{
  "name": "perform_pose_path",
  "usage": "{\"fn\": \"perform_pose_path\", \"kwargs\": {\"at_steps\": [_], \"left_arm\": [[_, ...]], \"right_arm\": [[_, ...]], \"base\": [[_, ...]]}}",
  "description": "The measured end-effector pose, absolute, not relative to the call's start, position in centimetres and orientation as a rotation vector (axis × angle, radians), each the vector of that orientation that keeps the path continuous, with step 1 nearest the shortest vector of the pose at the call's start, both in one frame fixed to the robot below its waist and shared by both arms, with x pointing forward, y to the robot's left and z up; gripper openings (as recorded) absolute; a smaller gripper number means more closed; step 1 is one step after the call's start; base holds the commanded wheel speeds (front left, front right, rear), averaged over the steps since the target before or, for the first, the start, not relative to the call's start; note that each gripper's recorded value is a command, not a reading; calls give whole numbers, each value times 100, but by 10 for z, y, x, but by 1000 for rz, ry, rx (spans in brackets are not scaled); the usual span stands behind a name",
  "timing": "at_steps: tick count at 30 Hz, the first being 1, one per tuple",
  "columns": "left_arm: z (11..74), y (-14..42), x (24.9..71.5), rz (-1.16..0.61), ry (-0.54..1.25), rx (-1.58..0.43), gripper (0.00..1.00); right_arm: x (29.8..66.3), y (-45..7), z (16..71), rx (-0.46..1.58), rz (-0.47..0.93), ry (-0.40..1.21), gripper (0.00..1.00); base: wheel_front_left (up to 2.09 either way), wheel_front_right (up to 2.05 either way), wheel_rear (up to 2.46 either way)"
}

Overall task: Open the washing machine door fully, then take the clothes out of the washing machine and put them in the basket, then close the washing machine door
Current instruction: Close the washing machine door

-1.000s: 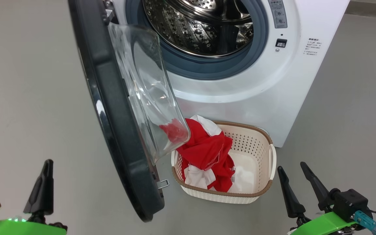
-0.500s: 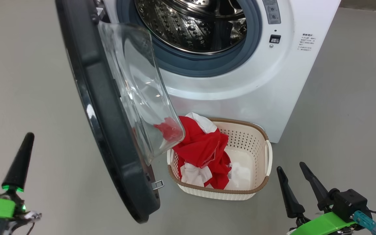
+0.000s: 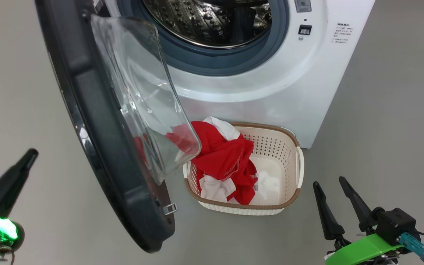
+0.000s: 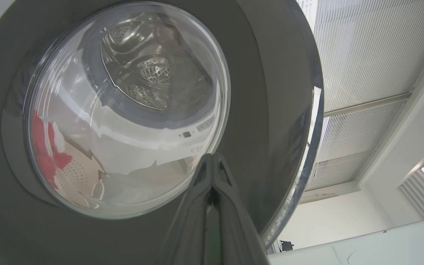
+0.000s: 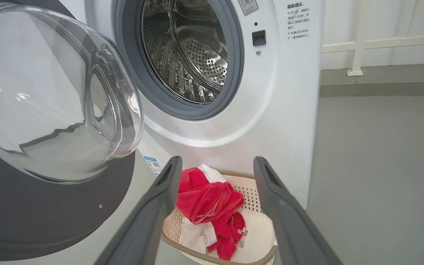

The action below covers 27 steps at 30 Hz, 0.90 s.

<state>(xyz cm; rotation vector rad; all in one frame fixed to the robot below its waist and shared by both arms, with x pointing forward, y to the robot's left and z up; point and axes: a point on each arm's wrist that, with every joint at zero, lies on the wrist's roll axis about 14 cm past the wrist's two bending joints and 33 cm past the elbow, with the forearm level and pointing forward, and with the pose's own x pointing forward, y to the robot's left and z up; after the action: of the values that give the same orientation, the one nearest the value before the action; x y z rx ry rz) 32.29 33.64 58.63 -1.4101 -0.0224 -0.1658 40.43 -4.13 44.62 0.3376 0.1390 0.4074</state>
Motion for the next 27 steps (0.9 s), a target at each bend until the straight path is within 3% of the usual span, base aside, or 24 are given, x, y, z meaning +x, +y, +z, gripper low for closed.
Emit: {"fn": "perform_pose_path", "kwargs": {"at_steps": [9, 27], "left_arm": [[580, 306, 320, -329, 113, -1430, 0], [596, 272, 339, -485, 116, -1389, 0]], "right_arm": [[407, -42, 441, 341, 403, 151, 100], [414, -46, 442, 346, 388, 141, 100]], "base": [[0, 0, 0], [0, 0, 0]]}}
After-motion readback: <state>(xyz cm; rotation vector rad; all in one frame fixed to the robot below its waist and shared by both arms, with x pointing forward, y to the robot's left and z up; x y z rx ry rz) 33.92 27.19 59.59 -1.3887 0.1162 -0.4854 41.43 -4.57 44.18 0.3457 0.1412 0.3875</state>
